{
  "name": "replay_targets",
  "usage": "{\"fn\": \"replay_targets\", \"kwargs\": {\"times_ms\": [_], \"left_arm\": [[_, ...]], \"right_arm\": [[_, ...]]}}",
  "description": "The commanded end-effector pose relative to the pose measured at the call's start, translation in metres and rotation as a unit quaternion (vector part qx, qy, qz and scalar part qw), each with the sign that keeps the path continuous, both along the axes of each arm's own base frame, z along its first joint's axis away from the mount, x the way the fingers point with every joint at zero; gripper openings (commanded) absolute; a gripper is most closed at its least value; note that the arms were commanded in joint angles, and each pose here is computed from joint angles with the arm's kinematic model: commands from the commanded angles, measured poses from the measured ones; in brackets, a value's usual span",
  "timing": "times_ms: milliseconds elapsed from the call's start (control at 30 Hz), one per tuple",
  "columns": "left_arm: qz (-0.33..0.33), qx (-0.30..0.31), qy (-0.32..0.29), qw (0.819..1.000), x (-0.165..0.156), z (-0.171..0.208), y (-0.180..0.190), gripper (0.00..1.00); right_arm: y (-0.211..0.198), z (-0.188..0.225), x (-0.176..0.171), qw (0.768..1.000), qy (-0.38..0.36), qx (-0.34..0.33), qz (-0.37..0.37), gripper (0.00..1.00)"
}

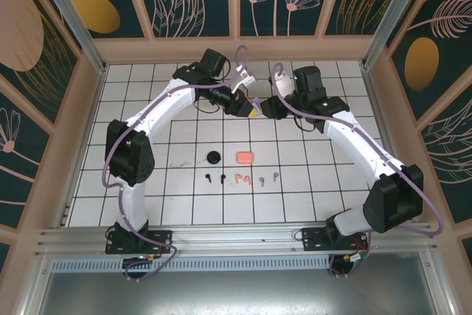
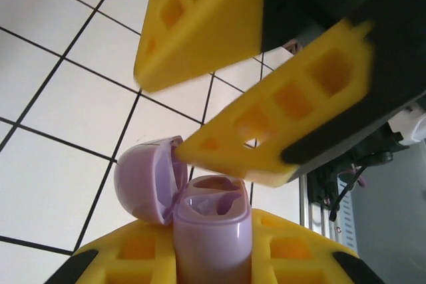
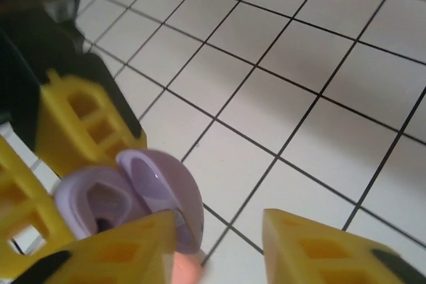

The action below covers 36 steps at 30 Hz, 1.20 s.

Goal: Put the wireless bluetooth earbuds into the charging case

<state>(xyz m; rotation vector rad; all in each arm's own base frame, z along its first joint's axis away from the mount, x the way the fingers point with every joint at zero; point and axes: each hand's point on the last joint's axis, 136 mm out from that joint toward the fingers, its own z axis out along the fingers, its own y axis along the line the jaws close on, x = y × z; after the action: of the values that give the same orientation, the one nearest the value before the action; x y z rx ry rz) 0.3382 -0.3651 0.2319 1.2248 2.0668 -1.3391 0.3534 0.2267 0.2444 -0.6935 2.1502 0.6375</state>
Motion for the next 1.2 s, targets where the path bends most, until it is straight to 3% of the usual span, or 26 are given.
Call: {"fn": "replay_targets", "kwargs": {"times_ms": [0, 200, 533, 667, 867, 1167], "left_arm": [[0.046, -0.053, -0.041, 0.997, 0.016, 0.022, 0.001, 0.0], [0.152, -0.142, -0.09, 0.974, 0.033, 0.061, 0.037, 0.0], [0.221, -0.19, -0.155, 0.944, 0.027, 0.074, 0.059, 0.0], [0.268, -0.22, -0.212, 0.914, 0.02, 0.076, 0.079, 0.0], [0.313, -0.26, -0.343, 0.847, -0.006, 0.092, 0.116, 0.0], [0.367, -0.296, -0.328, 0.818, -0.017, 0.1, 0.14, 0.0]], "right_arm": [[-0.003, 0.047, -0.008, 0.998, -0.033, 0.052, -0.019, 0.48], [-0.026, 0.015, -0.029, 0.992, 0.049, 0.066, -0.098, 0.54], [-0.018, -0.087, -0.084, 0.963, 0.195, -0.01, -0.185, 0.53], [-0.013, -0.11, -0.099, 0.949, 0.224, -0.028, -0.218, 0.53], [-0.002, -0.141, -0.127, 0.934, 0.252, -0.083, -0.238, 0.52], [-0.001, -0.177, -0.156, 0.911, 0.275, -0.162, -0.262, 0.47]]}}
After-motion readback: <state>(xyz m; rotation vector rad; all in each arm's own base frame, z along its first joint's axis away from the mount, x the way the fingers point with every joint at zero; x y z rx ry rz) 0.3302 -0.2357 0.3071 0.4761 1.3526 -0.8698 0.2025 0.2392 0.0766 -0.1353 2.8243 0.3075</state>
